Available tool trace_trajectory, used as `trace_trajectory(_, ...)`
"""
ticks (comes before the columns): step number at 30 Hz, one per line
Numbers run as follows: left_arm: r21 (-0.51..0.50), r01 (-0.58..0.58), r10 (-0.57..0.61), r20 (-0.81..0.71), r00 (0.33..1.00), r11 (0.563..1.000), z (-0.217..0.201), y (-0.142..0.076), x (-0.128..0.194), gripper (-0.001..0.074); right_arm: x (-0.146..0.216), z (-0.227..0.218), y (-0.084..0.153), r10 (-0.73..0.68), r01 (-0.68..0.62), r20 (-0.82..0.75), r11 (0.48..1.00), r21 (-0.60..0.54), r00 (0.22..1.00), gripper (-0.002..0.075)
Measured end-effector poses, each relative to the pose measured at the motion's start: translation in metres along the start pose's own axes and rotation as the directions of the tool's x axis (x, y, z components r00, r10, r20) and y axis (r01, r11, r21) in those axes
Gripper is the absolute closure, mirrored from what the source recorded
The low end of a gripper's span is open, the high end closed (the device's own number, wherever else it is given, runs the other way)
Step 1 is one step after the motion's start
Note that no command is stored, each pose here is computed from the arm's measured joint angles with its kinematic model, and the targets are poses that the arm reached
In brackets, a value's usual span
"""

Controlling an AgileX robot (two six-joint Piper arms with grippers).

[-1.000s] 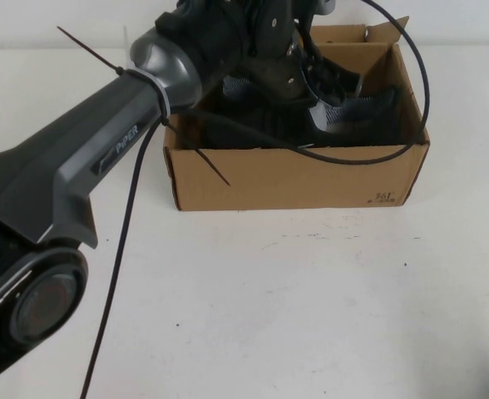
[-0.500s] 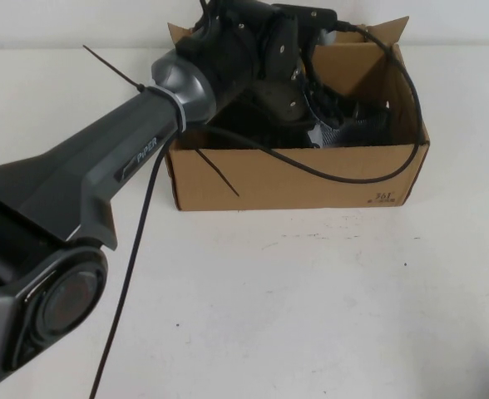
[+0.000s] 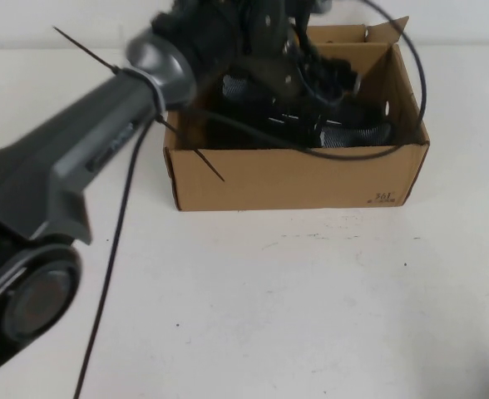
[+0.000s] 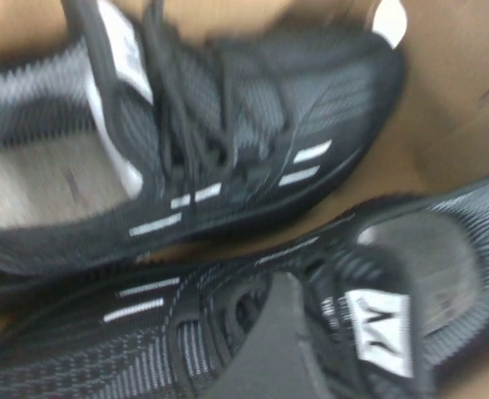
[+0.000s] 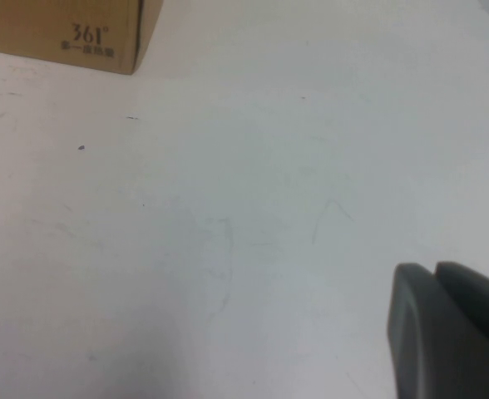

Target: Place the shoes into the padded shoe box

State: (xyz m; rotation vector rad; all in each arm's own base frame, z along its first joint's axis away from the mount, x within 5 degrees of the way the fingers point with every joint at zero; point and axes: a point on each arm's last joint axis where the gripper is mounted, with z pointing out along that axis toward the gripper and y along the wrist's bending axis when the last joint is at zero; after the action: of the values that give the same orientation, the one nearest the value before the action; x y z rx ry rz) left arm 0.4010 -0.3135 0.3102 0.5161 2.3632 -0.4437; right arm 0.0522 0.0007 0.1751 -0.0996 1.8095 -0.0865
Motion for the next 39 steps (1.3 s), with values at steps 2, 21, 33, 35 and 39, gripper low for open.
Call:
trace_trajectory(2, 0.003, -0.005, 0.005, 0.034, 0.999, 1.0, -0.02, -0.002, -0.008, 0.0186, 0.0, 0.0, 0.0, 0.0, 0.0, 0.0, 1.0, 0.0, 1.0, 0.0734)
trace_trajectory(21, -0.173, -0.235, 0.273, 0.245, 0.93, 0.956, -0.194, 0.025, 0.044, 0.0735, 0.0, 0.0, 0.0, 0.0, 0.0, 0.0, 1.0, 0.0, 1.0, 0.0734)
trace_trajectory(33, -0.127, -0.205, 0.238, 0.383, 0.893, 0.971, -0.227, 0.05, 0.167, 0.0738, 0.0, 0.0, 0.0, 0.0, 0.0, 0.0, 1.0, 0.0, 1.0, 0.0734)
trace_trajectory(35, -0.105, -0.202, 0.227, 0.427, 0.875, 0.974, -0.232, 0.051, 0.182, 0.0738, 0.0, 0.0, 0.0, 0.0, 0.0, 0.0, 1.0, 0.0, 1.0, 0.0734)
trace_trajectory(39, -0.095, -0.195, 0.217, 0.455, 0.864, 0.976, -0.24, 0.055, 0.199, 0.0738, 0.0, 0.0, 0.0, 0.0, 0.0, 0.0, 1.0, 0.0, 1.0, 0.0734)
